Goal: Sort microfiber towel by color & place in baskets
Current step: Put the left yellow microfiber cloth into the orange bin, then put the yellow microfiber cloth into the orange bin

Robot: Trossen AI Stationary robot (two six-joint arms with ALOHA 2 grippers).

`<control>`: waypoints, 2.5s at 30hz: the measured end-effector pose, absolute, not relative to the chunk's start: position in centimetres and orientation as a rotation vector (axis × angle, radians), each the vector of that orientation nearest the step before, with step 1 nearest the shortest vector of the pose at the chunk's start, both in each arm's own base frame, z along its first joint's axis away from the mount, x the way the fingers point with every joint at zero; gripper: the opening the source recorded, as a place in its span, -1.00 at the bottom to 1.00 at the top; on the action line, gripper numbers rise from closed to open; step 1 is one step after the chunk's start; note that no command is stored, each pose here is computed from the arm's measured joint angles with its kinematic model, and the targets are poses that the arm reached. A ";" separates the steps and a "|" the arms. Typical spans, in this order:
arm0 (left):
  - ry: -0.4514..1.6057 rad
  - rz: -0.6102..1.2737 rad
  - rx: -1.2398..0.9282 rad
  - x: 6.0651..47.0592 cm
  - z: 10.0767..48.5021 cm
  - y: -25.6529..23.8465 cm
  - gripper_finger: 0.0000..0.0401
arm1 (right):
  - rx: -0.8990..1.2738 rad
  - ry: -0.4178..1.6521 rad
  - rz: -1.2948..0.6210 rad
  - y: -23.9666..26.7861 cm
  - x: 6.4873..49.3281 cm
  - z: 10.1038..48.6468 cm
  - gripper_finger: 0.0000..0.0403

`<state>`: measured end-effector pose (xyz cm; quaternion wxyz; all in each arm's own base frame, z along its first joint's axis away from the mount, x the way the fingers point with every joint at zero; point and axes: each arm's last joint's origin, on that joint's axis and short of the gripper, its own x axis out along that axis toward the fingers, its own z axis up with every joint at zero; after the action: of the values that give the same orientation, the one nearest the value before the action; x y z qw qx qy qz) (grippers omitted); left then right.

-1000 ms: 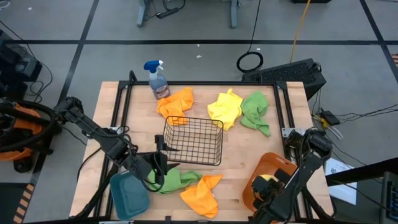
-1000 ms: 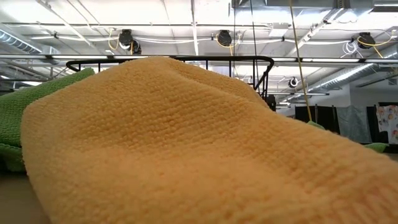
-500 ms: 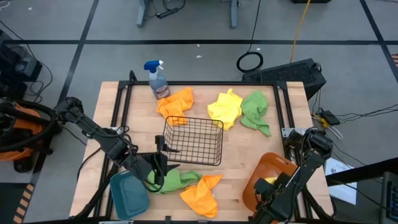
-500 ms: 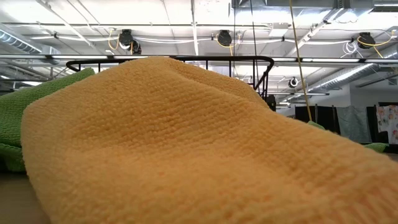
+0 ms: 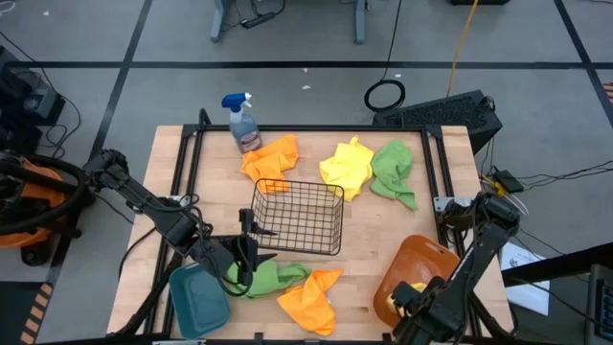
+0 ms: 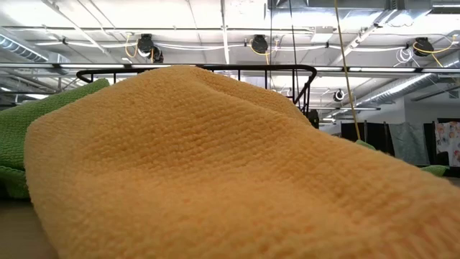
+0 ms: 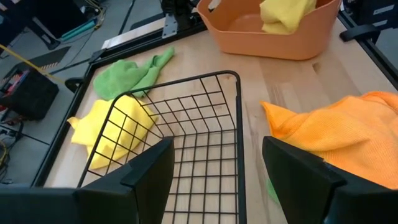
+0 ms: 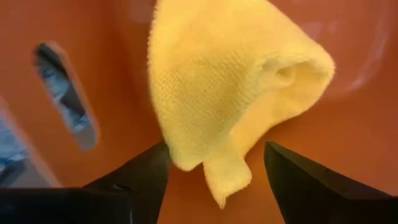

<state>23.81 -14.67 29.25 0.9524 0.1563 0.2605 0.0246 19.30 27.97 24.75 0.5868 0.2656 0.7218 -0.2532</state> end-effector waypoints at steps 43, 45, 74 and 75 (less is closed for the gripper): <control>0.555 0.017 0.416 25.2 27.5 -15.7 0.25 | 0.349 1.196 -0.589 25.8 21.9 31.2 -0.92; 0.553 0.018 0.415 25.2 27.5 -15.7 0.25 | 0.269 1.129 -0.606 24.6 23.2 31.0 -0.92; 0.628 0.013 0.423 24.3 26.8 -16.0 0.25 | 0.065 1.148 -0.610 -2.8 30.5 30.1 -0.46; 0.627 0.011 0.424 24.2 26.8 -16.0 0.25 | 0.100 1.142 -0.637 -3.5 30.0 29.2 -0.41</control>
<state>24.24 -16.04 26.85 0.9292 0.2070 0.3063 0.0052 30.04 -3.53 29.22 0.7927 0.0463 0.5309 -0.2960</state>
